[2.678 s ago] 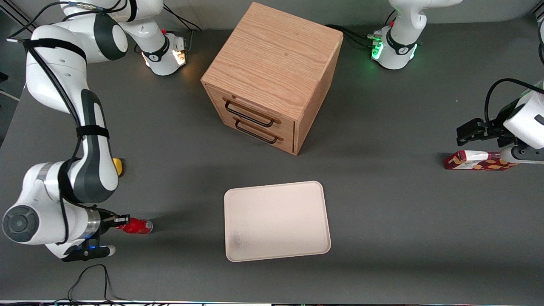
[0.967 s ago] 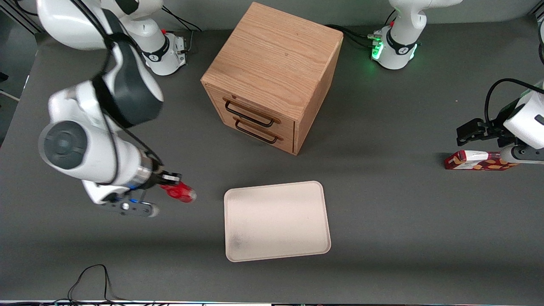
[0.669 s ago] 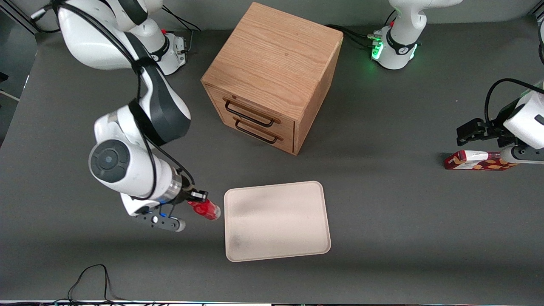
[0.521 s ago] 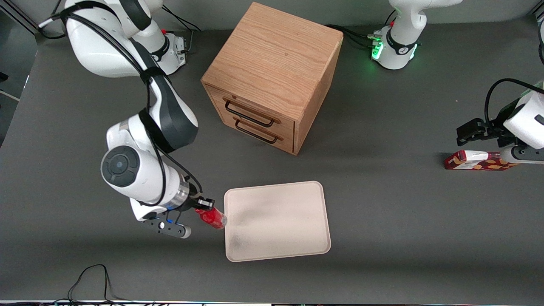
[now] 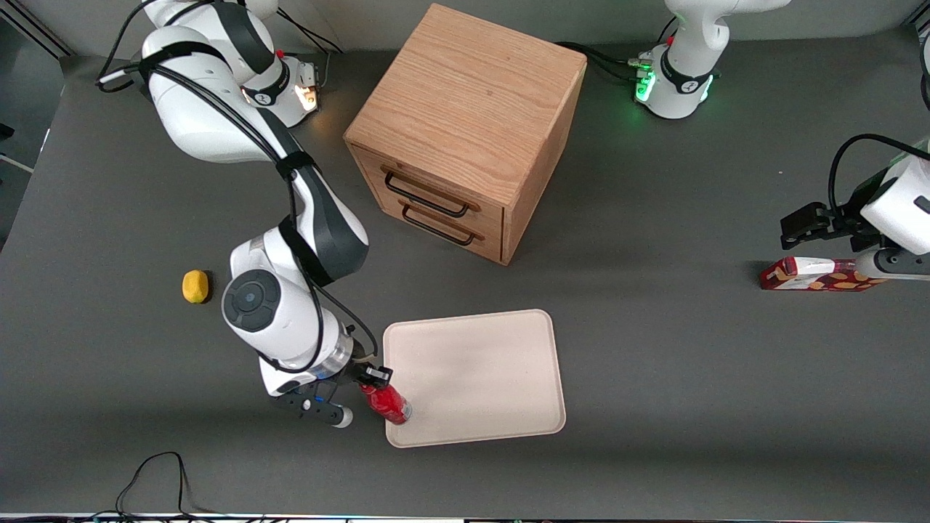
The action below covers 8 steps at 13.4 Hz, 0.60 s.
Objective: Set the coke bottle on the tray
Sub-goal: 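Carry the bottle toward the cream tray and stand it upright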
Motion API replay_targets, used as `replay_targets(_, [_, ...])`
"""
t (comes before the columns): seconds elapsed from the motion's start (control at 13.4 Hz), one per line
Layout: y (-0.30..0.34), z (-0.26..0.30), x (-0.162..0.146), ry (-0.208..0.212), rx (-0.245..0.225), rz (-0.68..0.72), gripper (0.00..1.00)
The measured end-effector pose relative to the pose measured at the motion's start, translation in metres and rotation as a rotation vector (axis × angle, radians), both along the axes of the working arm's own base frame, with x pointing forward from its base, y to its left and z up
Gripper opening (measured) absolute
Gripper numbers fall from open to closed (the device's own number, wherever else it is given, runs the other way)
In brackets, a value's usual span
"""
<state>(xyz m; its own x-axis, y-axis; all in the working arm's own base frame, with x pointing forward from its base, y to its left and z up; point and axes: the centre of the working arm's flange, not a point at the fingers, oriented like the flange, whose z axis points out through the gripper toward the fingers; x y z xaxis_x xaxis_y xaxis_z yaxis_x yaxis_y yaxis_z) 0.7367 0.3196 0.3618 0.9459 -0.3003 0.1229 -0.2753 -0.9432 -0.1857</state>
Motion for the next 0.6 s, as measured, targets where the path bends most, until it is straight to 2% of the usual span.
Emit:
replay_targets(0.3, [0.006,-0.024,0.001,-0.012,-0.038,0.015,0.31])
replay_targets(0.6, [0.011,-0.031,0.000,-0.021,-0.054,0.028,0.31])
